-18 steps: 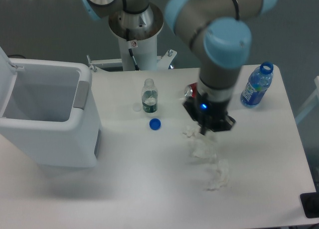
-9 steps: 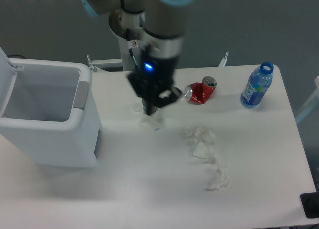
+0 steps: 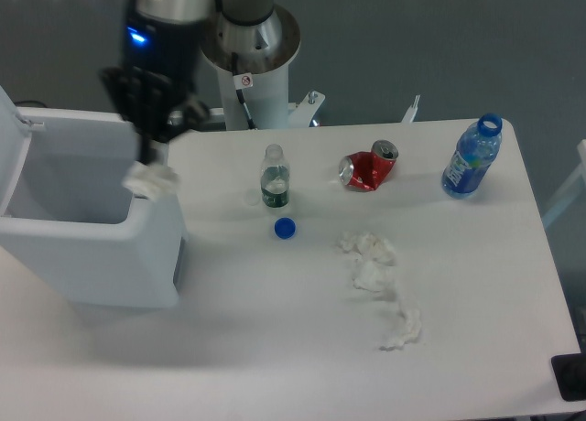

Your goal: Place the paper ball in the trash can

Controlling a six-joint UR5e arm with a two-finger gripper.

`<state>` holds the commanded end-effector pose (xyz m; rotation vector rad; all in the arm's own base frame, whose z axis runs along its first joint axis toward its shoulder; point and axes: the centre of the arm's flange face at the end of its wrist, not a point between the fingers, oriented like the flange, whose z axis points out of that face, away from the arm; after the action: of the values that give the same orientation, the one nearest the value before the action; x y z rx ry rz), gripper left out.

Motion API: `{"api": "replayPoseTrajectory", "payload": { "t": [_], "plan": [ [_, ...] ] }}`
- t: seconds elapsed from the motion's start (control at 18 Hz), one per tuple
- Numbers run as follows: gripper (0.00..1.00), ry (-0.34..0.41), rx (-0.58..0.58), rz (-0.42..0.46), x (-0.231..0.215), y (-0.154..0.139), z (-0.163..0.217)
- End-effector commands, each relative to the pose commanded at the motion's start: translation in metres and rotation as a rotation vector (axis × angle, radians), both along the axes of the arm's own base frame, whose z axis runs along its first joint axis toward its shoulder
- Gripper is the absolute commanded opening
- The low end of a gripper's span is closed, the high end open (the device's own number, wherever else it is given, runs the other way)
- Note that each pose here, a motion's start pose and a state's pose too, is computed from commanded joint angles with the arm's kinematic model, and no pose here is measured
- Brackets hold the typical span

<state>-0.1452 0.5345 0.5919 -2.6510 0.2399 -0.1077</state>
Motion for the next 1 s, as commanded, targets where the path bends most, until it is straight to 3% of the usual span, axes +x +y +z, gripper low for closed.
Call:
{"api": "replayPoseTrajectory", "payload": {
  "t": [0.11,0.28,0.33,0.39,0.5,0.67,0.89,1.0],
  "plan": [
    [0.23,0.002,-0.008,-0.041,0.009,0.006,-0.014],
    [0.36,-0.009,-0.011,-0.071,0.022,0.011,-0.031],
    [0.46,-0.017,-0.012,-0.073,0.023,0.011,-0.033],
    [0.59,-0.031,-0.008,-0.079,0.025,0.012,-0.035],
    [1.00,-0.028,0.010,-0.073,0.024,0.013,-0.031],
    [1.00,0.003,0.036,-0.066,0.015,0.013,-0.028],
    [1.00,0.102,-0.043,0.059,-0.053,-0.007,-0.040],
    [1.00,0.141,-0.069,0.042,-0.095,-0.025,-0.050]
  ]
}}
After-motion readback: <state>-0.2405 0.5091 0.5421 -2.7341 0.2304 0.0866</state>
